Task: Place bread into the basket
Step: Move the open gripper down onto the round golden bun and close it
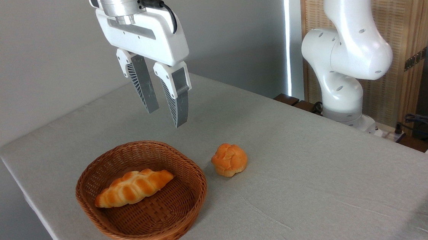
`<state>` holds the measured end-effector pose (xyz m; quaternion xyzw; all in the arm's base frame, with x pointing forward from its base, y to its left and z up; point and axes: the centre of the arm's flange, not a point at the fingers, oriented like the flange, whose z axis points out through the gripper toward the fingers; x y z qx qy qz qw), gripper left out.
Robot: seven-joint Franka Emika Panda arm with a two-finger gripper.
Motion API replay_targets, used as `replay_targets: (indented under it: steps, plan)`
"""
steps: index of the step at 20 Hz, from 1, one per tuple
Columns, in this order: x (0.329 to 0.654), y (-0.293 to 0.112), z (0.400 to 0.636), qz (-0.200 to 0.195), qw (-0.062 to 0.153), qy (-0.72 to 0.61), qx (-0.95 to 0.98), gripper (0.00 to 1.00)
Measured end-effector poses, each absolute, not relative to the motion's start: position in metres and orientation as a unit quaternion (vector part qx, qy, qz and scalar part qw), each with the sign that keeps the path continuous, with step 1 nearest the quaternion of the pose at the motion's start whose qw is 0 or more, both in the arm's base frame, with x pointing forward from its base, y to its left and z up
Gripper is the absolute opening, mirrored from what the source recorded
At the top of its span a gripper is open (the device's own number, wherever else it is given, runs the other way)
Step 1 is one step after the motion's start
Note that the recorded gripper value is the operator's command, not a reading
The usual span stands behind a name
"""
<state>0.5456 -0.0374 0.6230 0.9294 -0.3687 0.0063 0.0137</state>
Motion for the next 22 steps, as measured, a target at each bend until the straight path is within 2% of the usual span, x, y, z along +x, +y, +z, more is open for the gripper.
replay_targets:
  steps: [13, 18, 20, 22]
  plan:
    - [0.545, -0.035, 0.617, 0.0, 0.016, -0.366, 0.93, 1.0]
    - [0.514, -0.032, 0.584, -0.04, 0.031, -0.366, 0.929, 1.0]
    - [0.496, -0.031, 0.563, -0.058, 0.038, -0.369, 0.927, 1.0]
    - [0.484, -0.03, 0.535, -0.051, 0.036, -0.373, 0.926, 1.0]
